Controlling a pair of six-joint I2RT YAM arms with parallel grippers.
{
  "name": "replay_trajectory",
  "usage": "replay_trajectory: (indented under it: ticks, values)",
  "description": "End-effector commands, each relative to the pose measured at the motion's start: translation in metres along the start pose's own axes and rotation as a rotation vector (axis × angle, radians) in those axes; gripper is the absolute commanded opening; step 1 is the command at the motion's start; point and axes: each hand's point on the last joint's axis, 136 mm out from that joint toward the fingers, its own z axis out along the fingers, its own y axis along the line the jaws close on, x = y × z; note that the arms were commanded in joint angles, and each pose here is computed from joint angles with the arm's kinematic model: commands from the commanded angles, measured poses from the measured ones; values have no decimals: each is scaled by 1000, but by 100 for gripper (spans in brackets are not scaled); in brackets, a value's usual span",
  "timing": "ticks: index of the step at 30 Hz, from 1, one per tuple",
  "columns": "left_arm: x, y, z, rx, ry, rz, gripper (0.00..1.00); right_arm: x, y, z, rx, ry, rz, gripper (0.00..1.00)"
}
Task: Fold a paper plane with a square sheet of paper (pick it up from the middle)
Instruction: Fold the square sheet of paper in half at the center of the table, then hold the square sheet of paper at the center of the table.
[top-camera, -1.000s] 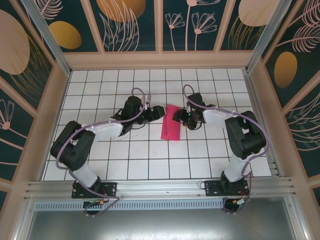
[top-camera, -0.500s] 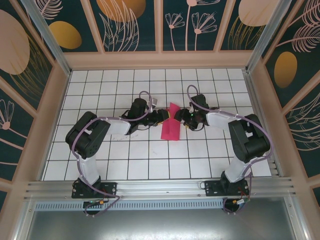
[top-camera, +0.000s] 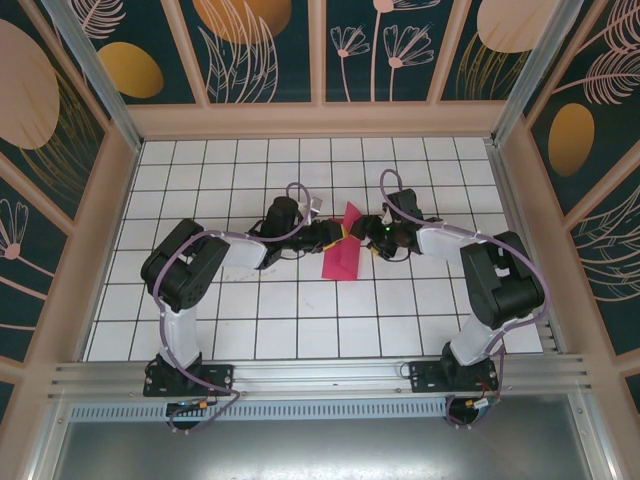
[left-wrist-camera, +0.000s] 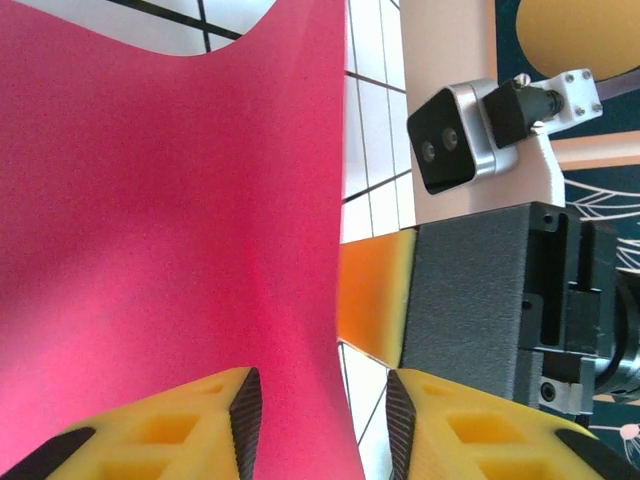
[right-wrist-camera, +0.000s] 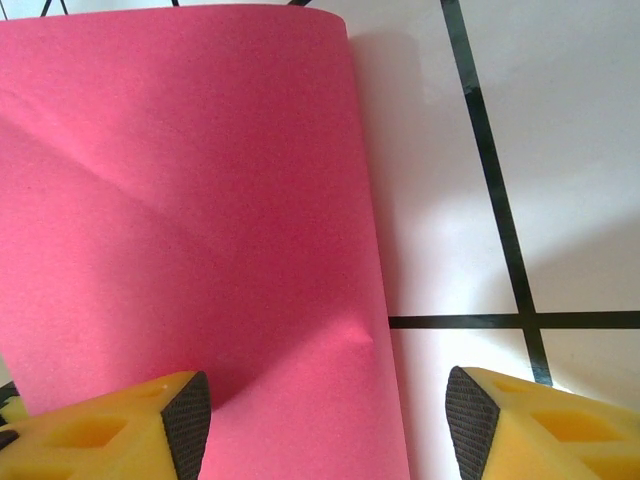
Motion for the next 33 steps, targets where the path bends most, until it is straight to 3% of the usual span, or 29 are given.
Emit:
replay_trajectory:
  ticks: [1, 5, 10, 15, 19, 23, 25, 28, 30, 33]
  values:
    - [-6, -12, 4, 21, -7, 47, 38, -1, 6, -5, -33, -4, 3, 67]
    - [-4, -1, 3, -21, -8, 41, 26, 0, 6, -5, -33, -2, 1, 66]
    - [-4, -15, 1, 39, -11, 63, 11, -3, 8, -12, -35, -19, -6, 67]
    - [-7, -35, -1, 118, -11, 85, 0, -14, 10, -35, -59, -96, -3, 78]
    - [-3, -43, -2, 178, -3, 79, 1, -23, 11, -53, -111, -158, 14, 80]
    - [-1, -10, 1, 50, -14, 27, 3, -28, 22, -69, -215, -279, -16, 80]
    - [2, -1, -1, 22, -19, 12, 4, -28, 16, -72, -192, -324, -29, 82]
    - [3, 9, -6, -39, -38, 17, 4, -25, -7, -62, -62, -236, 16, 82]
    - [2, 14, -7, -74, -43, 29, 3, -19, -2, -49, -72, -155, -24, 99]
    - [3, 15, -8, -77, -50, 27, 2, -10, 10, -37, -111, -117, -51, 98]
